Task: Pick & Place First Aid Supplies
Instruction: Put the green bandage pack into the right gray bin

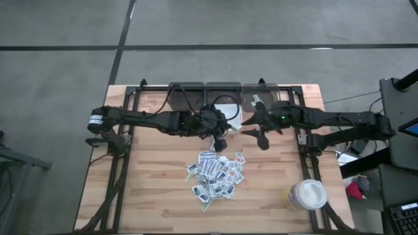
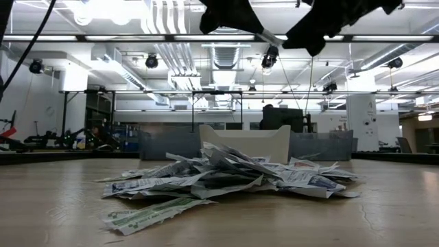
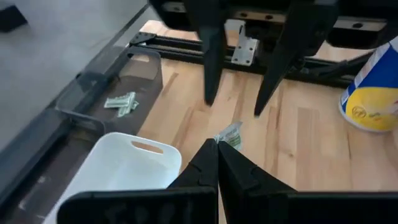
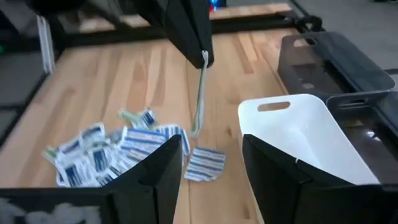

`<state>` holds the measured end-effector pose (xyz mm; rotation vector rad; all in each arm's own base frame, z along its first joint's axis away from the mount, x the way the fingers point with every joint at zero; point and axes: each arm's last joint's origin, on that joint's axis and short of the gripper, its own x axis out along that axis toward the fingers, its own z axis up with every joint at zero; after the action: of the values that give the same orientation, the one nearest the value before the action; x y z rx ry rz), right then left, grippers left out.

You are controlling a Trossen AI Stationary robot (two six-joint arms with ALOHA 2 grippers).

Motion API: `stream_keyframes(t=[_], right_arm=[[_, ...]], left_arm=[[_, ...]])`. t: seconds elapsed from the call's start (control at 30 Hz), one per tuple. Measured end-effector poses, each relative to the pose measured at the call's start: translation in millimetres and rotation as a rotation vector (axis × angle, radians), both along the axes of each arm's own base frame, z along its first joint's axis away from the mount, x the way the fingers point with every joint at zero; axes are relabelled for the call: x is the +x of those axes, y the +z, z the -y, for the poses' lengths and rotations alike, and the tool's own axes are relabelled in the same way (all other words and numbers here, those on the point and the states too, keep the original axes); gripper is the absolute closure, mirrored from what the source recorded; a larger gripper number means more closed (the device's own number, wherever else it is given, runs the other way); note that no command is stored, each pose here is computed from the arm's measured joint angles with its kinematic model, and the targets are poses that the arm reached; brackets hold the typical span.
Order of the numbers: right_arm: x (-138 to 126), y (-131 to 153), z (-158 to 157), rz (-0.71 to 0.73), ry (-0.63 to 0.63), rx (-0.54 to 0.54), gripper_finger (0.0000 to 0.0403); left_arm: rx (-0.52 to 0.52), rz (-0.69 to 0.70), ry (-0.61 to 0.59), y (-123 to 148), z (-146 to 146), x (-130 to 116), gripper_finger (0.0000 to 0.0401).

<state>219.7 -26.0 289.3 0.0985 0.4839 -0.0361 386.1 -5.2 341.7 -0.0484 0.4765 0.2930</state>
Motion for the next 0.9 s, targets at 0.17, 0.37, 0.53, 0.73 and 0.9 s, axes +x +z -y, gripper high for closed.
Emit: stream_keyframes(t=[0.17,0.37,0.53,0.73,0.9], right_arm=[[19.7,9.8,2.8,-0.053,0.020,-0.033,0.0226],[36.7,18.9,7.6,-0.113,0.011,-0.025,0.0225],[47.8,24.7,10.0,-0.157,0.012,-0.023,0.0230],[56.5,26.1,11.3,-0.236,0.022,-0.022,0.0266],[60.3,25.3,11.8,-0.273,0.026,-0.020,0.0317]], left_arm=[[0.036,-0.018,-0.012,-2.6,-0.2,1.5,0.0401],[0.046,-0.024,-0.016,-3.5,-0.6,2.1,0.0401],[0.046,-0.024,-0.015,-3.5,-0.6,2.1,0.0401],[0.046,-0.023,-0.016,-3.5,-0.1,2.1,0.0401],[0.047,-0.023,-0.014,-3.3,-0.2,2.0,0.0401]])
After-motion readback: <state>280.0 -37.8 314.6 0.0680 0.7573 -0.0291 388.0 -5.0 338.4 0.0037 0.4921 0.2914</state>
